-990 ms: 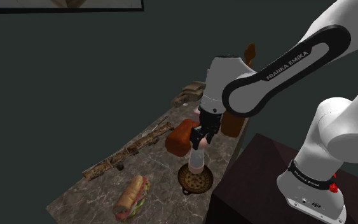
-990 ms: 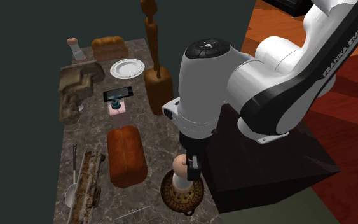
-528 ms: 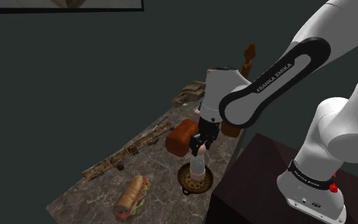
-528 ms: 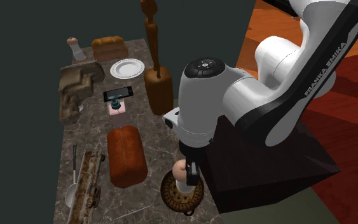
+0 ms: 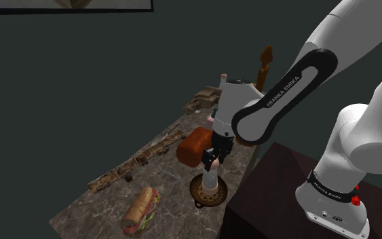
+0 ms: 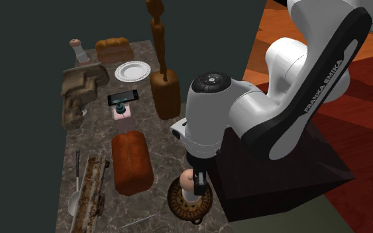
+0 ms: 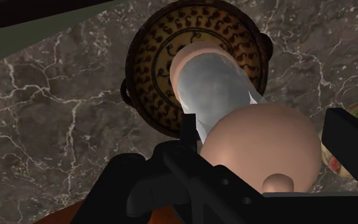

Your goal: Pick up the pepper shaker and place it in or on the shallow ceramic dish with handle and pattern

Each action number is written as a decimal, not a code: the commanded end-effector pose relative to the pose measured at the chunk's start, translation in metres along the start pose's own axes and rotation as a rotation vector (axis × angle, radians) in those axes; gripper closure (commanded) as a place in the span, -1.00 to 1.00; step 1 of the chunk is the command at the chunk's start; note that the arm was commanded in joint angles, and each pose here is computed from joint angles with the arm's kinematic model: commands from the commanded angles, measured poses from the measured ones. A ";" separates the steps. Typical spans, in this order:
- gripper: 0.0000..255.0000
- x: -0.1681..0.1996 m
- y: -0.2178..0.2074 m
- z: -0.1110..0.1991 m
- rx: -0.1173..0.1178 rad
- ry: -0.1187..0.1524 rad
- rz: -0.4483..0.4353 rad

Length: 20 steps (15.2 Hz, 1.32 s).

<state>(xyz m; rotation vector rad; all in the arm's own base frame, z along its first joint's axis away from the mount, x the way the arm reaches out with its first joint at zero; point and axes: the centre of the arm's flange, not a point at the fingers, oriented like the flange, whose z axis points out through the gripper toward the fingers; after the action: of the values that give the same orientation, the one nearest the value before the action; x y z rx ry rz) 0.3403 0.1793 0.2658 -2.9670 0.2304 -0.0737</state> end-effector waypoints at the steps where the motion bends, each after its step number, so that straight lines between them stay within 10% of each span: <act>1: 1.00 0.000 0.000 0.000 0.000 0.000 0.000; 3: 1.00 0.000 0.000 0.000 0.000 0.000 0.000; 4: -1.00 0.000 0.000 0.000 0.000 0.000 0.000; 20: -1.00 0.000 0.000 -0.050 0.000 0.000 0.000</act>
<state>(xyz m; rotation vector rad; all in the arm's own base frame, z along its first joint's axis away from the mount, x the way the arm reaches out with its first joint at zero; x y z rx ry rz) 0.3373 0.1714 0.3148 -2.9669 0.2303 -0.0744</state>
